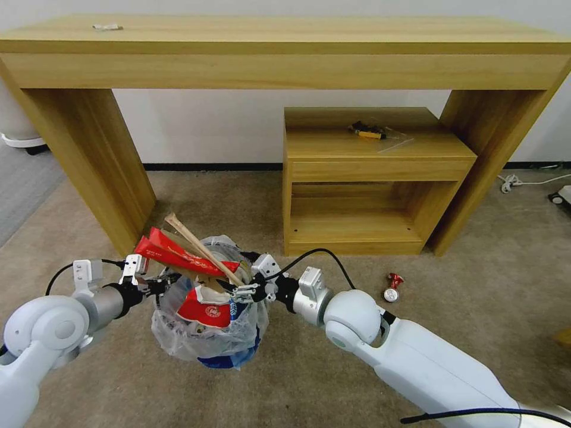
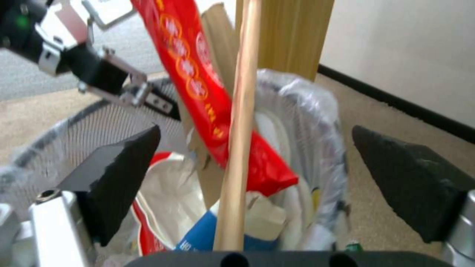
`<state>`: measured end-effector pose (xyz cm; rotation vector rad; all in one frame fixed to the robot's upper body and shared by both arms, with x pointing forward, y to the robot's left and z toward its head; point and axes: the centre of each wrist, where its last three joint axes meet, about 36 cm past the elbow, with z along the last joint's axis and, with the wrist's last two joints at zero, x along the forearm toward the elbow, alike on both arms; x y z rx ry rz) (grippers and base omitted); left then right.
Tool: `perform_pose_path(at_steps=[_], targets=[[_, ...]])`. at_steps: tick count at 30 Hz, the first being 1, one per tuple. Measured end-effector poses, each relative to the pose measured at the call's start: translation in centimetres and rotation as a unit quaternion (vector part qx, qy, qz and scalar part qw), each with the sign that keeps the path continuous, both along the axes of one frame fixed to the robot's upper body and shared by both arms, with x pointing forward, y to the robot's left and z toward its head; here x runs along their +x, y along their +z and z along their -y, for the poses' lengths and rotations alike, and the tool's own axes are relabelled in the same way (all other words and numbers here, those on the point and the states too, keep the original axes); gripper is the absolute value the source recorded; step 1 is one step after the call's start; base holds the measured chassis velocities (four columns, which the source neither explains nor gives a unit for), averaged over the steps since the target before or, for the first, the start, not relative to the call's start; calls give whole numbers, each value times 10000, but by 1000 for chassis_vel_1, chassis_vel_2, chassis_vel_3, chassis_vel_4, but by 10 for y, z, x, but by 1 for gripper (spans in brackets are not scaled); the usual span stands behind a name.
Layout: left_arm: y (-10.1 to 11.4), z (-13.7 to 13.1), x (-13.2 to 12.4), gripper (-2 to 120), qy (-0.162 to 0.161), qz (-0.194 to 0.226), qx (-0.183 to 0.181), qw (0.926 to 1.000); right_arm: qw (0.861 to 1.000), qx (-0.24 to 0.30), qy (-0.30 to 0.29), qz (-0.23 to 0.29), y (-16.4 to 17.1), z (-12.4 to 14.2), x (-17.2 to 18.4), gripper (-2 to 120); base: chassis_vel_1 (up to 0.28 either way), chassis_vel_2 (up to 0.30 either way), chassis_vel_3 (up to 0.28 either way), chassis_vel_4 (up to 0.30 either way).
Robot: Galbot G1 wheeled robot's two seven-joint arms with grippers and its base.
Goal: Pick up the trash bin and place the garbage on the floor into it.
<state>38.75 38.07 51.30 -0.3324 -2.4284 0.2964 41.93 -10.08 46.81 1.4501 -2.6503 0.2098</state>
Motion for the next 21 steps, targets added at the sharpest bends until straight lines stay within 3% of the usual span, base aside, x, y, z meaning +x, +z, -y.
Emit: perform_pose_path(at_steps=[21], targets=[[-14, -3, -6, 0, 255, -47, -255, 9993, 9928, 365, -1137, 86, 12, 45, 10, 100, 0, 0, 0, 0]])
